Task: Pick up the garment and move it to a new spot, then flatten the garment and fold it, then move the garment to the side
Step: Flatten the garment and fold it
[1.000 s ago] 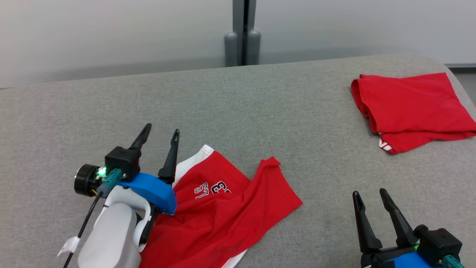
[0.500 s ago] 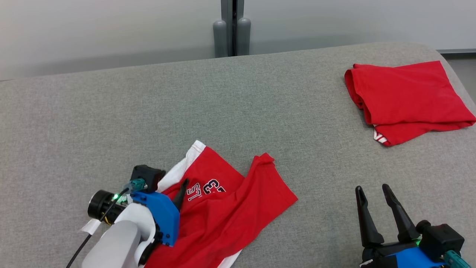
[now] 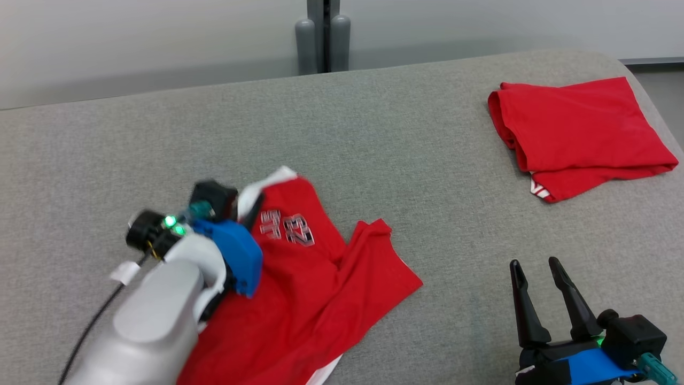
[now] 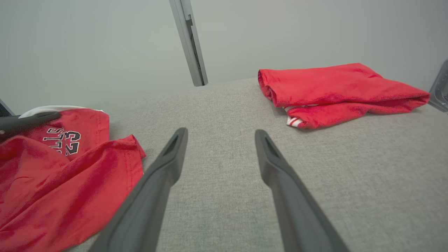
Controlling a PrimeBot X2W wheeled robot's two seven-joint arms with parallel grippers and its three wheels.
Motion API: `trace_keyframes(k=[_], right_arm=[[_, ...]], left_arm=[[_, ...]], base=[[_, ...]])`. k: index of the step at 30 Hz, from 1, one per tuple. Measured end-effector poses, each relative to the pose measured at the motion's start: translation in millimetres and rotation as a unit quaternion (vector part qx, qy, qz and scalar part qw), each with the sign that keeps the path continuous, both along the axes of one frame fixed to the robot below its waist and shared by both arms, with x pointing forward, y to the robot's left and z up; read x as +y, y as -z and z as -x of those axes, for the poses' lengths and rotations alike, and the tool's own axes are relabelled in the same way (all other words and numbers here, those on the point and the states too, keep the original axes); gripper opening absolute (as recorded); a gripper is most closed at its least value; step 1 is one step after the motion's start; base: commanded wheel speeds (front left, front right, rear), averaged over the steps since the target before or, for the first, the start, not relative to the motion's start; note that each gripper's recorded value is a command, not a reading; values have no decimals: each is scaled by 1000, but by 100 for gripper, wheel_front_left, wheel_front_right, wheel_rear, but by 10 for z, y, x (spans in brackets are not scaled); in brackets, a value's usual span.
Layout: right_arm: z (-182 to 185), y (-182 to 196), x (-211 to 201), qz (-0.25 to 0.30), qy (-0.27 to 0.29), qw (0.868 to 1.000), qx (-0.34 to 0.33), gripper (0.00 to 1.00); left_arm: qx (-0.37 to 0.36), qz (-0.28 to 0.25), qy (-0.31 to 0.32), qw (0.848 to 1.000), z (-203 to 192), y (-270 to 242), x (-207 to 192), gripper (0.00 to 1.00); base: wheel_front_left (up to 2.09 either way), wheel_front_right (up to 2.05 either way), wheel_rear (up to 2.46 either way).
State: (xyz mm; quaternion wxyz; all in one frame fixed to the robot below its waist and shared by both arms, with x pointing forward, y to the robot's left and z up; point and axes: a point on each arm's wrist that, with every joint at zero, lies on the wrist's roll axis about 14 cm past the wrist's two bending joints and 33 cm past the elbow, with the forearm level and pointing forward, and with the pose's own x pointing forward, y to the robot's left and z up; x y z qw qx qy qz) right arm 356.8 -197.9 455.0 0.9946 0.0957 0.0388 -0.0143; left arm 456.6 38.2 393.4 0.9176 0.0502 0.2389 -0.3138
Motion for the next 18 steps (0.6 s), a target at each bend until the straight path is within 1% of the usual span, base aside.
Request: trace_keyframes(k=[4, 10, 11, 12, 13, 18], right_arm=[[4, 12, -67, 3, 10, 1000, 2, 100], [31, 90, -143, 3, 23, 1000, 15, 100], [29, 100, -146, 2, 24, 1000, 16, 100], [23, 106, -143, 2, 24, 1000, 17, 100], [19, 110, -142, 1, 24, 1000, 17, 100], [5, 128, -130, -3, 22, 1000, 19, 100]], left_arm=[[-60, 17, -5, 998, -385, -333, -48, 0], [-117, 25, -11, 993, -752, -565, -52, 0], [-117, 23, -12, 993, -774, -548, -48, 8], [-118, 19, -11, 993, -780, -522, -47, 44], [-122, 17, -7, 992, -784, -510, -56, 100], [-135, 22, -21, 990, -808, -554, 18, 100]], base=[[0, 0, 0], [0, 0, 0], [0, 0, 0], [0, 0, 0], [0, 0, 0], [0, 0, 0]])
